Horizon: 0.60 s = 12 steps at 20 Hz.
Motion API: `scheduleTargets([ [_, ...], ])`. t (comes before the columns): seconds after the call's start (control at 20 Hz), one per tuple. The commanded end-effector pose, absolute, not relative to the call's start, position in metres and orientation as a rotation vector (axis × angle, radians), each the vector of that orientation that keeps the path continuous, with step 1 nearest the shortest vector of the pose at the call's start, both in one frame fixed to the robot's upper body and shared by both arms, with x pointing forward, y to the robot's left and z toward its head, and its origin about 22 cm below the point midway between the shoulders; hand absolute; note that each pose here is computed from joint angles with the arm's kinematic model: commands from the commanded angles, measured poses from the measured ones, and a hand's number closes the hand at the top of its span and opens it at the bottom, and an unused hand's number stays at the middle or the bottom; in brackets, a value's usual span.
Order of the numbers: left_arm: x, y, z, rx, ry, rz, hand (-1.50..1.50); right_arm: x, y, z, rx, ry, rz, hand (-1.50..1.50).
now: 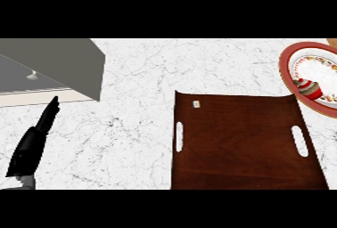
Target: Pick the cupcake from the tray and place it in the plate
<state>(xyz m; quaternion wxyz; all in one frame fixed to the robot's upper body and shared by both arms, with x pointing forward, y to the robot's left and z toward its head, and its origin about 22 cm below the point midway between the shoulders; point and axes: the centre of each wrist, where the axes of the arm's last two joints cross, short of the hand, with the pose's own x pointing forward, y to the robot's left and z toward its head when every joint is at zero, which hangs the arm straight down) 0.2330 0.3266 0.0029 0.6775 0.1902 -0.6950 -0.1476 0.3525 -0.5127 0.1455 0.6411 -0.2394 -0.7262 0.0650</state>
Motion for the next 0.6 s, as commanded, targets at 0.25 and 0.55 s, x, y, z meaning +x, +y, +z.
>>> scheduleTargets([
  [0.25, 0.231, 0.337, 0.001, 0.435, -1.566, -0.319, 0.00, 0.297, -0.565, 0.148, -0.436, -1.786, -0.075, -1.50],
  [0.55, 0.234, 0.327, 0.005, 0.430, -1.571, -0.322, 0.00, 0.274, -0.585, 0.163, -0.459, -1.848, -0.014, -1.50],
])
